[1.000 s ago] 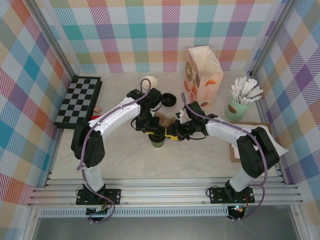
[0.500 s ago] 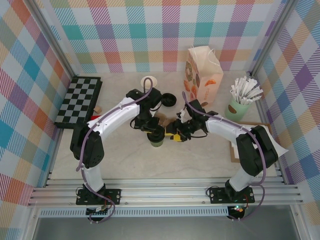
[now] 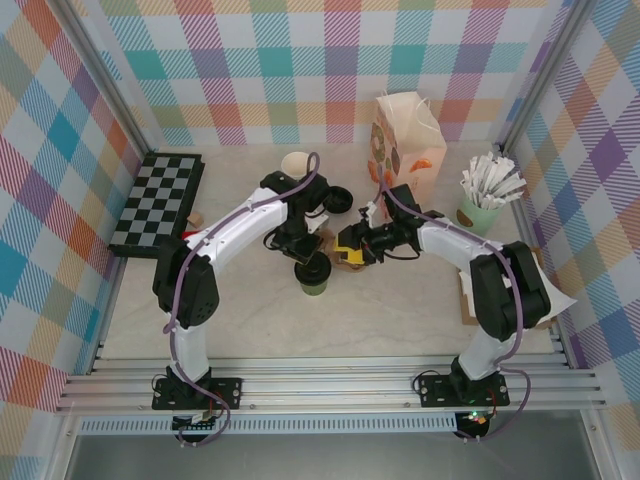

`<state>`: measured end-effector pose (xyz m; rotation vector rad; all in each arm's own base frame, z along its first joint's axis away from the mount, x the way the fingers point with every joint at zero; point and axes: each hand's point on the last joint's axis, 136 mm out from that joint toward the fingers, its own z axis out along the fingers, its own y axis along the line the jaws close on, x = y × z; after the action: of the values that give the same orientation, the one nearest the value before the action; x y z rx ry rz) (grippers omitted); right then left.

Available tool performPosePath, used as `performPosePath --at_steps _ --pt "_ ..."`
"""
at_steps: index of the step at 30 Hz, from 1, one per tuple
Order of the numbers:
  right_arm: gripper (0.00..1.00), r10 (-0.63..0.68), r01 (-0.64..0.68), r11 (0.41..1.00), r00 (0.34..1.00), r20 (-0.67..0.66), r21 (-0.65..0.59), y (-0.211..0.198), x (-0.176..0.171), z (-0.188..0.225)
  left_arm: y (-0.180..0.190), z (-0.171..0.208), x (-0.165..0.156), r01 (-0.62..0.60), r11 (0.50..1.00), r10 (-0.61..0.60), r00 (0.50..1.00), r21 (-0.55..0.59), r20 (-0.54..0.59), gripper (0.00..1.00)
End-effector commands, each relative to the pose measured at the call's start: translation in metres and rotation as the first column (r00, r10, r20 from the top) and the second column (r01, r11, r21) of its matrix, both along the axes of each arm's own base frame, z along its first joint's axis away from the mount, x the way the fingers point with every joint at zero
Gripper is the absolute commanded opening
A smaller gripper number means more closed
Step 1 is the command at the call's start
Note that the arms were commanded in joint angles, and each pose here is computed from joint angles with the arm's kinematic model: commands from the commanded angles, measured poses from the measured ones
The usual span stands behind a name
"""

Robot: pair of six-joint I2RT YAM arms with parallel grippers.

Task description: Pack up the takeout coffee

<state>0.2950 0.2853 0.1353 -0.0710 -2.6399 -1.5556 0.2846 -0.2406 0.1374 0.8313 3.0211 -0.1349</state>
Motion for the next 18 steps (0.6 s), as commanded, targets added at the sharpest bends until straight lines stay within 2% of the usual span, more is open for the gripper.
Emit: performPosePath --at_steps 1,14,18 --pt "0.45 0.067 -0.068 0.996 0.998 0.007 0.05 0.009 -0.005 0.007 -0.003 -0.006 -0.009 0.056 0.998 -0.055 0.997 0.014 -0.048 0.0" --pt "0.41 0.113 -0.111 0.993 0.991 -0.072 0.024 0.017 -0.023 -0.022 -0.004 -0.014 -0.01 0.026 1.0 -0.026 0.998 0.01 -0.055 0.0" --pt "0.37 0.109 -0.111 0.994 0.989 -0.103 -0.022 0.017 -0.029 -0.038 -0.006 -0.015 -0.011 0.018 1.0 -0.018 0.998 -0.007 -0.055 0.0"
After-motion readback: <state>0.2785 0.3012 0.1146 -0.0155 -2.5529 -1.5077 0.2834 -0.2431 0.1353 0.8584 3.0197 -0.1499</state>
